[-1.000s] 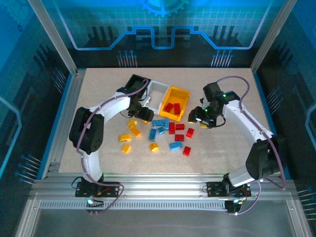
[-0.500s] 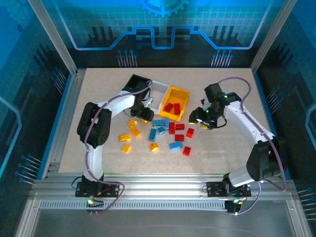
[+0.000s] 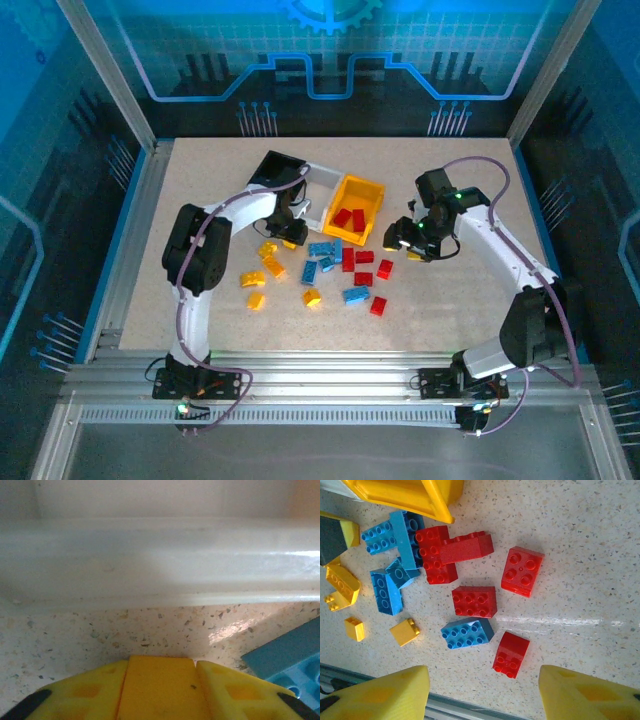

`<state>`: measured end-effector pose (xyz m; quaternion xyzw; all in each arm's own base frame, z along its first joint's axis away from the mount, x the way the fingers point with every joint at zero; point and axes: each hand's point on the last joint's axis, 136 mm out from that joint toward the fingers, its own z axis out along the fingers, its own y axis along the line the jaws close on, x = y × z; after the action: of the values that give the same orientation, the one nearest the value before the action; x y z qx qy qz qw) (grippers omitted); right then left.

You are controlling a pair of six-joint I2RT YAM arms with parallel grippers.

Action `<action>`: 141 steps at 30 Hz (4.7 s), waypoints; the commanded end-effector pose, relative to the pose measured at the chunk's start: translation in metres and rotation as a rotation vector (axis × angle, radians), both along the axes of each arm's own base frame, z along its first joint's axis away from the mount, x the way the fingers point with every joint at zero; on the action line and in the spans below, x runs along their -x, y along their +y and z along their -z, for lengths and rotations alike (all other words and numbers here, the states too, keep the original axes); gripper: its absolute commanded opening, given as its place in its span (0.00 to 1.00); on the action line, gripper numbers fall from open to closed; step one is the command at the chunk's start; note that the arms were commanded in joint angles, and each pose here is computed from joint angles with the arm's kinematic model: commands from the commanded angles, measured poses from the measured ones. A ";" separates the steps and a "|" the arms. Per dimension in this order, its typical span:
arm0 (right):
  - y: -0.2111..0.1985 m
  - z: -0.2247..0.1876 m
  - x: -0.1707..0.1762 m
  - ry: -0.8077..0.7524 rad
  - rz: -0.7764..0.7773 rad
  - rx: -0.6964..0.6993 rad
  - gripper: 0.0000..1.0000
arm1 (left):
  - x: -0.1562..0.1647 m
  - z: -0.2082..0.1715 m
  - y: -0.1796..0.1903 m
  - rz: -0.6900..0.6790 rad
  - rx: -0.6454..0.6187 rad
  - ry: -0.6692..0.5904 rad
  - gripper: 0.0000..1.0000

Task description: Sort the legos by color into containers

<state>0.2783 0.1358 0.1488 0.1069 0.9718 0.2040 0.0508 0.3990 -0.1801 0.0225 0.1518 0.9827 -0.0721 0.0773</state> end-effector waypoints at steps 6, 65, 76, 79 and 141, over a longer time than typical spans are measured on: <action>0.001 0.001 0.002 -0.012 0.024 -0.030 0.61 | 0.014 -0.026 0.004 -0.041 0.028 -0.018 0.30; 0.004 0.060 0.043 0.121 0.015 0.114 0.75 | -0.108 -0.135 -0.029 -0.446 0.583 -0.083 0.55; 0.018 0.082 0.067 0.152 -0.046 0.173 0.74 | -0.050 -0.152 -0.010 -0.430 0.566 -0.109 0.65; 0.025 0.089 0.071 0.155 -0.062 0.179 0.72 | -0.026 -0.152 -0.001 -0.435 0.557 -0.109 0.67; 0.063 0.000 -0.100 -0.072 -0.028 0.045 0.34 | 0.126 -0.076 0.071 -0.592 0.365 0.051 0.85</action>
<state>0.3620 0.1937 0.1566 0.0920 0.9728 0.1804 0.1122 0.2821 -0.1197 0.1057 -0.1425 0.9520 -0.2482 0.1089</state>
